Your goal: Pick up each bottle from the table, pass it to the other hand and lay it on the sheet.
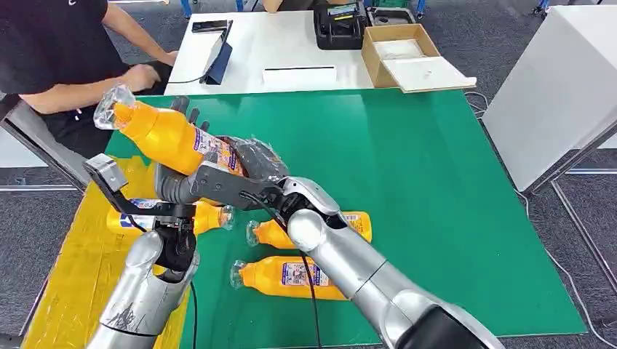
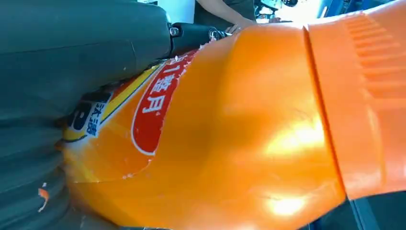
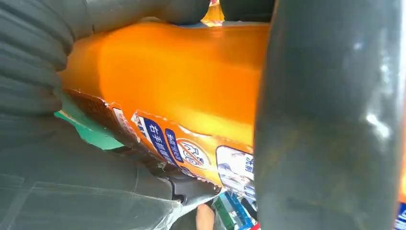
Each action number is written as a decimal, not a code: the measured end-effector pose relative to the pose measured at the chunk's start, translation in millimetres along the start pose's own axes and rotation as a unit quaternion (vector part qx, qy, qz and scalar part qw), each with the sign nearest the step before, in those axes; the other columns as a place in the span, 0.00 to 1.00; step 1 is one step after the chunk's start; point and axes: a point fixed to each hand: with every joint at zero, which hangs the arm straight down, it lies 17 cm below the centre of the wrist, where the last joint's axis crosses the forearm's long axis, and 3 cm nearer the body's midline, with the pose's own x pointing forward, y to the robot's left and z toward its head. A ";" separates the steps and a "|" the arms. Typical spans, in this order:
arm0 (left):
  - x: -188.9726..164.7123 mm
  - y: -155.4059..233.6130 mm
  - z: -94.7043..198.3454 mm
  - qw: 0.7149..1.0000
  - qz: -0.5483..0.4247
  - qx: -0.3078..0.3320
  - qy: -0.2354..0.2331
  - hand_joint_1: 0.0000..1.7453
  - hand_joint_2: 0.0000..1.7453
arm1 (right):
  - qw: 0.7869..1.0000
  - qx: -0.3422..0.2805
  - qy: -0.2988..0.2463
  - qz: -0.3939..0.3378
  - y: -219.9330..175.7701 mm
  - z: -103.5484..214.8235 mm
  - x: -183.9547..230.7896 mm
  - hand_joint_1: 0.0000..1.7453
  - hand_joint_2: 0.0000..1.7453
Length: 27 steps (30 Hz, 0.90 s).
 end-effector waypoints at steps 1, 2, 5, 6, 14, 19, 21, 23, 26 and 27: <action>-0.6 0.3 0.4 1.000 0.000 0.000 0.001 0.00 1.00 | 1.000 0.001 0.001 0.000 1.0 0.1 -0.4 1.00 1.00; -0.9 0.6 0.7 1.000 0.000 0.001 0.002 0.00 1.00 | 1.000 0.002 0.002 0.000 2.0 0.3 -1.0 1.00 1.00; -1.5 1.2 1.8 1.000 0.000 0.002 0.005 0.99 1.00 | 1.000 0.003 0.005 -0.002 4.0 0.3 -1.7 1.00 1.00; -1.7 1.2 1.8 1.000 0.000 0.002 0.006 1.00 1.00 | 1.000 0.003 0.006 -0.004 4.3 0.4 -2.0 1.00 1.00; -0.7 2.8 3.9 1.000 0.001 0.005 0.006 1.00 1.00 | 1.000 0.005 0.008 -0.005 7.2 1.3 -3.5 1.00 1.00; 0.8 4.8 4.7 1.000 0.000 0.007 0.005 1.00 1.00 | 1.000 0.007 0.008 -0.007 9.5 1.8 -3.6 1.00 1.00; 1.0 5.1 4.7 1.000 0.000 0.008 0.005 1.00 1.00 | 1.000 0.008 0.008 -0.008 10.9 2.0 -3.7 1.00 1.00; 1.2 5.9 4.7 1.000 0.000 0.009 0.005 1.00 1.00 | 1.000 0.008 0.008 -0.008 11.2 2.0 -3.4 1.00 1.00; 1.3 6.4 4.9 1.000 0.000 0.009 0.004 1.00 1.00 | 1.000 0.008 0.007 -0.008 11.6 2.0 -3.3 1.00 1.00; 1.3 6.4 5.0 1.000 0.000 0.009 0.004 1.00 1.00 | 1.000 0.008 0.007 -0.008 11.6 2.0 -3.3 1.00 1.00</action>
